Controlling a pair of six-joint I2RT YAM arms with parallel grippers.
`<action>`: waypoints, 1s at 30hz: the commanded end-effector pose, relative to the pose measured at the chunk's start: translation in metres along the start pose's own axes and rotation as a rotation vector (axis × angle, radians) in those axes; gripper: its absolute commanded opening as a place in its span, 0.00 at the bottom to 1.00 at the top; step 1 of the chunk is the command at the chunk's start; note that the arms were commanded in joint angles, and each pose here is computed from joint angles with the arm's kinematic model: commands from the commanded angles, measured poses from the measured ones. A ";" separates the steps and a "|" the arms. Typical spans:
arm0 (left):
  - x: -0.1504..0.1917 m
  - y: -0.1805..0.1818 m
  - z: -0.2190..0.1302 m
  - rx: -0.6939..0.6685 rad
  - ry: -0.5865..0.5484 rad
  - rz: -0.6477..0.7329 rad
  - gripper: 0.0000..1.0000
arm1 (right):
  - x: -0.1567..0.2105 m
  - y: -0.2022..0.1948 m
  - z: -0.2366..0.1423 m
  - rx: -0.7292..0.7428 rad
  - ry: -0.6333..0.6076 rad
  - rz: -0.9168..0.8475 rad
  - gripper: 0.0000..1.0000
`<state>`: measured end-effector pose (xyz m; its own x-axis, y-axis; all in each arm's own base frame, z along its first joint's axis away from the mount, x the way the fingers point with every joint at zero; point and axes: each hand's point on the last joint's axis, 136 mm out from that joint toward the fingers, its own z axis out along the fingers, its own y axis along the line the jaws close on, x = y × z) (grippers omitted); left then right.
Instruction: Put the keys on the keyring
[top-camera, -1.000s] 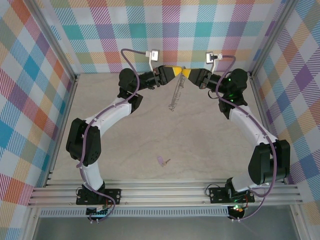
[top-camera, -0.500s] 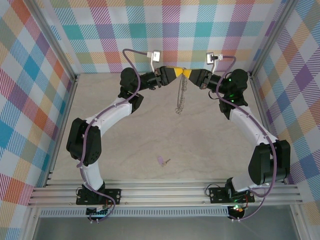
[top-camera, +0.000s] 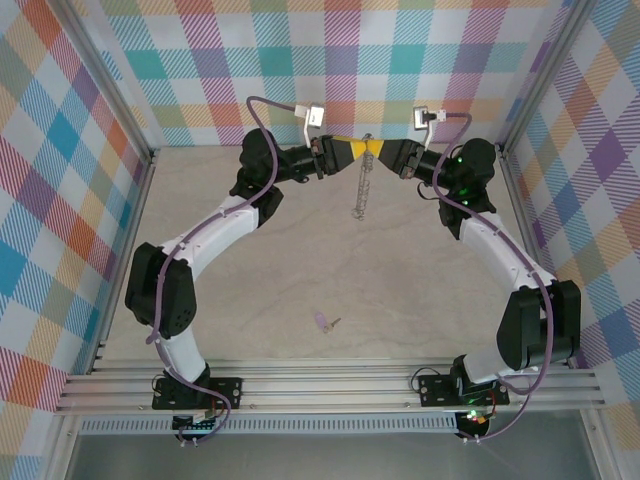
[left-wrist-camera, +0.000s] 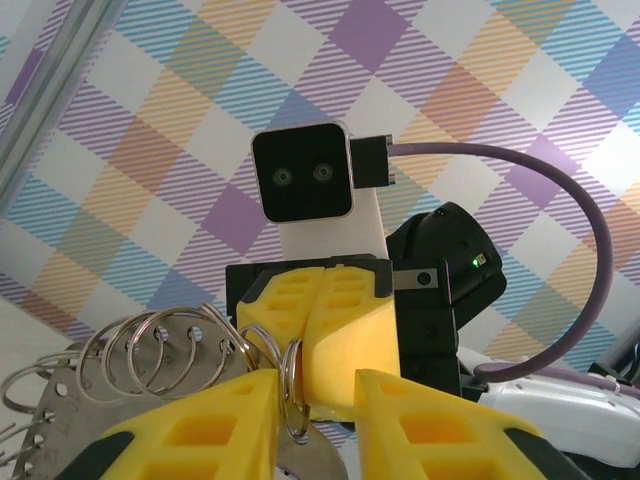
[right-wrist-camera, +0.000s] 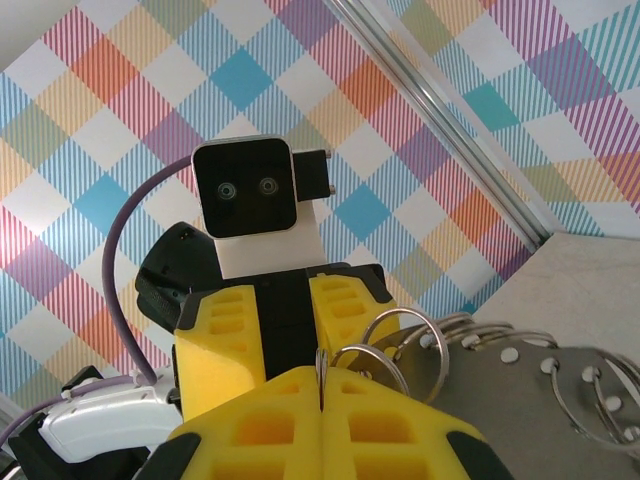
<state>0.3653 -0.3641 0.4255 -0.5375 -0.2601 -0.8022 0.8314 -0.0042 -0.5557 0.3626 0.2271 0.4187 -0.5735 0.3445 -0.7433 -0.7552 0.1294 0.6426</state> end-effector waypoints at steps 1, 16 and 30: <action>-0.007 -0.024 0.000 0.030 -0.008 0.063 0.24 | -0.009 0.018 -0.005 -0.017 -0.029 -0.071 0.00; -0.005 -0.027 0.009 0.063 0.008 0.057 0.19 | -0.007 0.018 -0.005 -0.023 -0.022 -0.067 0.00; 0.000 -0.025 0.019 0.073 0.049 0.062 0.23 | -0.004 0.014 -0.004 -0.022 -0.008 -0.058 0.00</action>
<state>0.3636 -0.3717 0.4287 -0.5347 -0.2382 -0.8108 0.8352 -0.0031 -0.5499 0.3614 0.2228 0.4224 -0.5625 0.3494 -0.7494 -0.7616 0.1339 0.6341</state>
